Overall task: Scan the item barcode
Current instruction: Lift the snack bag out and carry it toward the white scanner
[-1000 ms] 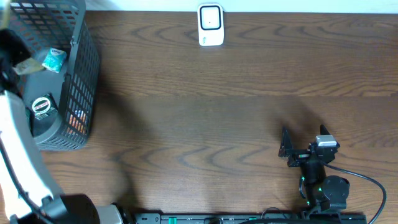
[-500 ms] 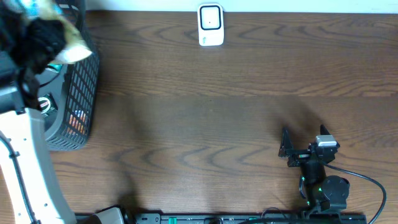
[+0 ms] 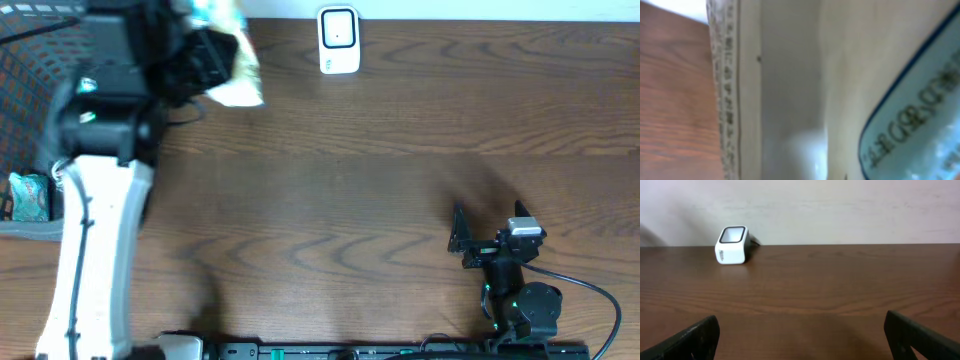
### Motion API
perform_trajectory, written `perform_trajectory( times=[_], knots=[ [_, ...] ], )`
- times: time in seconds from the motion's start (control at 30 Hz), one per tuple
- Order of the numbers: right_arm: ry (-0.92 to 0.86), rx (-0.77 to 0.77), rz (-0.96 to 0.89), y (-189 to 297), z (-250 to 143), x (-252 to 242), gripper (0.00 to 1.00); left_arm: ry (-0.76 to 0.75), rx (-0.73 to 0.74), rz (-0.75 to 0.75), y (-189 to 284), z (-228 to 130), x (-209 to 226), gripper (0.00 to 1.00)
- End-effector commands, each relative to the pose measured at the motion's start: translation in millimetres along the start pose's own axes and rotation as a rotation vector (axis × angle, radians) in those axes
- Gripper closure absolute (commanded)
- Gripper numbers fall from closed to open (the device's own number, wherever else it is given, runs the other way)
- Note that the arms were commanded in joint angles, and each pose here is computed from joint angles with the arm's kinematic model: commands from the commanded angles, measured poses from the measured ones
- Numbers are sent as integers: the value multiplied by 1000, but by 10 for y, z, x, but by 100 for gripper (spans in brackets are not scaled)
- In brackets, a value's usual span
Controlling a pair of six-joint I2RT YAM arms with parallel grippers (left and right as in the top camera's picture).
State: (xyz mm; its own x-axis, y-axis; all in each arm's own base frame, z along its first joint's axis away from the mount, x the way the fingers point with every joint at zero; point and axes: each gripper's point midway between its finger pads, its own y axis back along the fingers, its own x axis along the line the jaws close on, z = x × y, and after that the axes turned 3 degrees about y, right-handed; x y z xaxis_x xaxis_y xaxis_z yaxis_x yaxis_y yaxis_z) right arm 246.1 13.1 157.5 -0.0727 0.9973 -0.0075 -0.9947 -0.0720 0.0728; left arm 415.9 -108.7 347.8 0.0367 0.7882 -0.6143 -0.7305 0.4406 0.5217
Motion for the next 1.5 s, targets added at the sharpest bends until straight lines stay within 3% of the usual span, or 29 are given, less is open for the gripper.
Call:
perform_trajectory(
  times=[0.0, 0.27, 0.5, 0.73, 0.97, 1.3, 1.47],
  knots=[
    [-5, -1, -19, 4, -3, -45, 1, -3, 54, 77, -426, -207, 28, 93],
    [-5, -1, -20, 4, -3, -46, 1, -1, 291, 142, -1343, -1081, 23, 92],
    [-5, -1, -20, 4, -3, -46, 1, 23, 394, 173, -1950, -1629, 116, 92],
    [-5, -1, -20, 4, -3, -46, 1, 7, 437, 183, -2187, -1886, 177, 47],
    [-5, -1, -20, 4, -3, -46, 1, -34, 406, 151, -2077, -1719, 100, 43],
    [-5, -1, -20, 4, -3, -46, 1, -169, 177, 45, -1245, -754, -199, 44],
    [-5, -1, -20, 4, -3, -46, 1, -182, 116, 63, -923, -486, -112, 81]
  ],
)
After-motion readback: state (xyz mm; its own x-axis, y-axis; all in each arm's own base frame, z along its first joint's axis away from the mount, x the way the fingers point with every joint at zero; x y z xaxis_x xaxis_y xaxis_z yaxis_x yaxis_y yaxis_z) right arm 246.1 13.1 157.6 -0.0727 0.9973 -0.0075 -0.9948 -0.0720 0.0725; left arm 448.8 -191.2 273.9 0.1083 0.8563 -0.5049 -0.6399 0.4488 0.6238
